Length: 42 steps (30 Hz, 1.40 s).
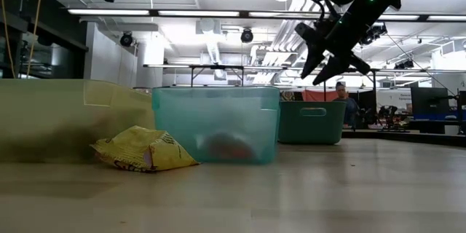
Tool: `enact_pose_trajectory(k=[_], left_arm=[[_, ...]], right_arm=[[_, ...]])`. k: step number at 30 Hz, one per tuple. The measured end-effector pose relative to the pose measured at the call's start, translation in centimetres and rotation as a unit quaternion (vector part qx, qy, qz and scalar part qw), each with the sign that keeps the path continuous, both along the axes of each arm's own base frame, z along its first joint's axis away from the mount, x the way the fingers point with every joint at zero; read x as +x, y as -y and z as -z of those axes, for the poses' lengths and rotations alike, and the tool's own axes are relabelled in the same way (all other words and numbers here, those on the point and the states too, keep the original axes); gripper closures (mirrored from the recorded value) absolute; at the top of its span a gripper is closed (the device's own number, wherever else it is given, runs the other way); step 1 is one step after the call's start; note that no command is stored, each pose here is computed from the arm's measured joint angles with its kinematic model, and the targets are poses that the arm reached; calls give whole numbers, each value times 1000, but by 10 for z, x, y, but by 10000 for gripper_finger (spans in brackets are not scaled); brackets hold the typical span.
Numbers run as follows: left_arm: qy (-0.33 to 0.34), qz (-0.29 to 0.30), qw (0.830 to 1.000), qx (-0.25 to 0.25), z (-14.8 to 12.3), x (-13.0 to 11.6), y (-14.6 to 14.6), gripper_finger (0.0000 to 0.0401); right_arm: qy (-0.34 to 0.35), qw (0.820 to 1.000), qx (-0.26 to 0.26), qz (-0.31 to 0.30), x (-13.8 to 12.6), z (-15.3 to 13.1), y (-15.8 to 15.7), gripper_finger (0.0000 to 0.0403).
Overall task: Sort candy
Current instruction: Put the yellow candy into the blue bin
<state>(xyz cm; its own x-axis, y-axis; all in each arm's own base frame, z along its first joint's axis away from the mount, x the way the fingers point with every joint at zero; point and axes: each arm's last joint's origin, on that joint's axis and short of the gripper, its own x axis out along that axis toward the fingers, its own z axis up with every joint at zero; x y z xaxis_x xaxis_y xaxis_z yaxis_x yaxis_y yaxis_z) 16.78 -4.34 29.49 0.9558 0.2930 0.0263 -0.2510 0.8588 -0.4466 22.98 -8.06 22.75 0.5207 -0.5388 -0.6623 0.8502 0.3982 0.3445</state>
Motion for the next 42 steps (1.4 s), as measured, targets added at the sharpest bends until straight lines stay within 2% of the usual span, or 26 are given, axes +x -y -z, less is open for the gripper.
enact_pose_trajectory(k=[4, 6, 9, 11, 16, 20, 25, 29, 34, 39, 42], left_arm=[[0, 0, 1000, 0, 0, 0, 0, 270], [0, 0, 1000, 0, 0, 0, 0, 270], [0, 0, 1000, 0, 0, 0, 0, 270], [0, 0, 1000, 0, 0, 0, 0, 270], [0, 0, 1000, 1, 0, 0, 0, 270], [-3, 0, 1000, 8, 0, 0, 0, 270], [-4, 0, 1000, 12, 0, 0, 0, 270], [-4, 0, 1000, 12, 0, 0, 0, 270], [-4, 0, 1000, 12, 0, 0, 0, 270], [-4, 0, 1000, 12, 0, 0, 0, 270], [-4, 0, 1000, 12, 0, 0, 0, 270]], right_arm=[[22, 999, 16, -22, 2, -6, -1, 189], [62, 997, 17, -40, 9, -18, 0, 169], [117, 990, -7, -77, 20, -44, 1, 154], [128, 987, -27, -91, 30, -63, 3, 152], [61, 991, -48, -105, 71, -100, 15, 151], [-23, 993, -33, -111, 116, -108, 36, 151], [-115, 984, 26, -136, 166, -85, 68, 151], [-198, 967, 68, -144, 189, -51, 86, 151], [-271, 945, 121, -140, 205, -2, 101, 151], [-284, 937, 170, -114, 211, 34, 109, 151], [-289, 934, 180, -107, 213, 45, 111, 151]])
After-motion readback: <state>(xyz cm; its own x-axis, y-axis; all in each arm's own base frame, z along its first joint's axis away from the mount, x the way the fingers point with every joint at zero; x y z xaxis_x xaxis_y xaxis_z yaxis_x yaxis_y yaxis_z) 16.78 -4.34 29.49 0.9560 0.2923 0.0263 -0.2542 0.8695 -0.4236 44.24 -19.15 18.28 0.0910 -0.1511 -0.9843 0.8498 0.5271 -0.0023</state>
